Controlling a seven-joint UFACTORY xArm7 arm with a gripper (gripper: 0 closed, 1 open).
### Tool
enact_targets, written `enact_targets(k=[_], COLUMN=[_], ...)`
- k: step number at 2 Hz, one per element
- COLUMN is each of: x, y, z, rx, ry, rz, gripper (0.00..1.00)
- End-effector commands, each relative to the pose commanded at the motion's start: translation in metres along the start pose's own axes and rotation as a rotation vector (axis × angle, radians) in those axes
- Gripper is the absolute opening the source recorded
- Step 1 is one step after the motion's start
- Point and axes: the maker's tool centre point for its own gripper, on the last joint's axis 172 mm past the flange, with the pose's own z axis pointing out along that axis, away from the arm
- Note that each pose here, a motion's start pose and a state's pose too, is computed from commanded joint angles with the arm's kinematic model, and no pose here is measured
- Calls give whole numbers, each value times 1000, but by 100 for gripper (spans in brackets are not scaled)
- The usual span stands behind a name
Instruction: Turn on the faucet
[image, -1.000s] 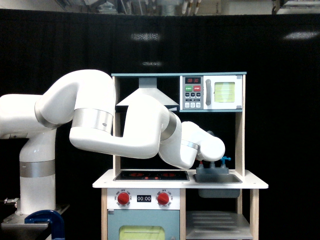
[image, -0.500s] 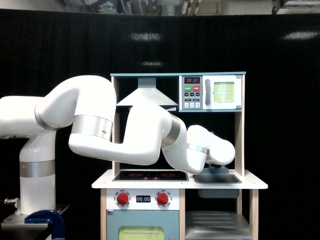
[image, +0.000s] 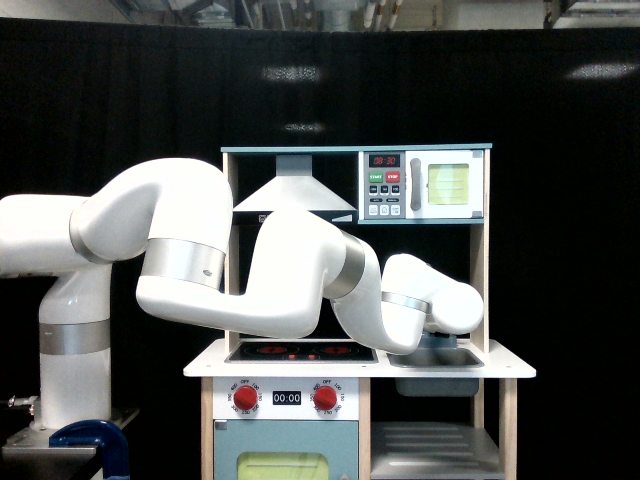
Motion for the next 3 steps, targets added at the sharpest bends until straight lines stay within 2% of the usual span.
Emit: enact_targets(k=[1,2,3], x=[0,18,9], y=[-51,-142,-161], z=[-49,-146,-161], rx=[0,0,0], ry=[0,0,0], rz=[0,0,0], gripper=[100,100,100])
